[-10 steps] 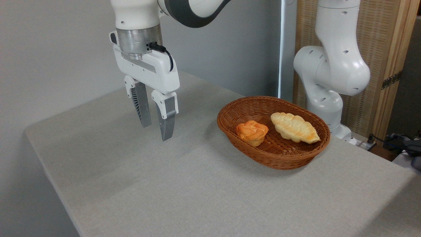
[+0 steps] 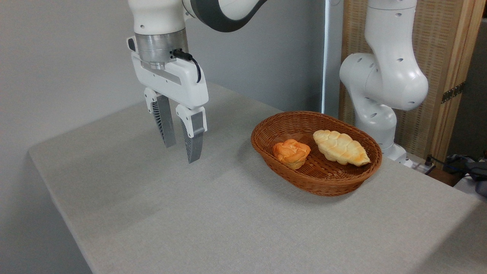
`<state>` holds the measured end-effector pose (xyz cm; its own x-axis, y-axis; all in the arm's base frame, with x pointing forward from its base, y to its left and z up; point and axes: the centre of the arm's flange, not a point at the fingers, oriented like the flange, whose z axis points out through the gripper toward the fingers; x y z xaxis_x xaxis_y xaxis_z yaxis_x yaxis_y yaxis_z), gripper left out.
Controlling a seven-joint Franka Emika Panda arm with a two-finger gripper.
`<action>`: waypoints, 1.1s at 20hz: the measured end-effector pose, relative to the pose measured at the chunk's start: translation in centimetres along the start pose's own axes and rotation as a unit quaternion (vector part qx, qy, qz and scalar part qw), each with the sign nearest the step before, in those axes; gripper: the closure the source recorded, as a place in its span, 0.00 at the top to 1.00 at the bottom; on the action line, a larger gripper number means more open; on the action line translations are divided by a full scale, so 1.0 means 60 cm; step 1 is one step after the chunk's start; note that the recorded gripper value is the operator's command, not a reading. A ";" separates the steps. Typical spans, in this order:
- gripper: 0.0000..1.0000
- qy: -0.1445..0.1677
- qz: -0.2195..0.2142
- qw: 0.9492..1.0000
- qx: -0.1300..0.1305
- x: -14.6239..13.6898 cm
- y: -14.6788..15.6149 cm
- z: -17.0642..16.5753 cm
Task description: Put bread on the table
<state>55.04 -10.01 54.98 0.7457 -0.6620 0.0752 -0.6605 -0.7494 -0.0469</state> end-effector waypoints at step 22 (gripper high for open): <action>1.00 -0.042 -0.001 0.999 -0.025 -0.030 0.016 -0.002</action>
<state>53.04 -9.53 54.89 0.7506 -0.6607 -0.0079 -0.6607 -0.7506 0.0024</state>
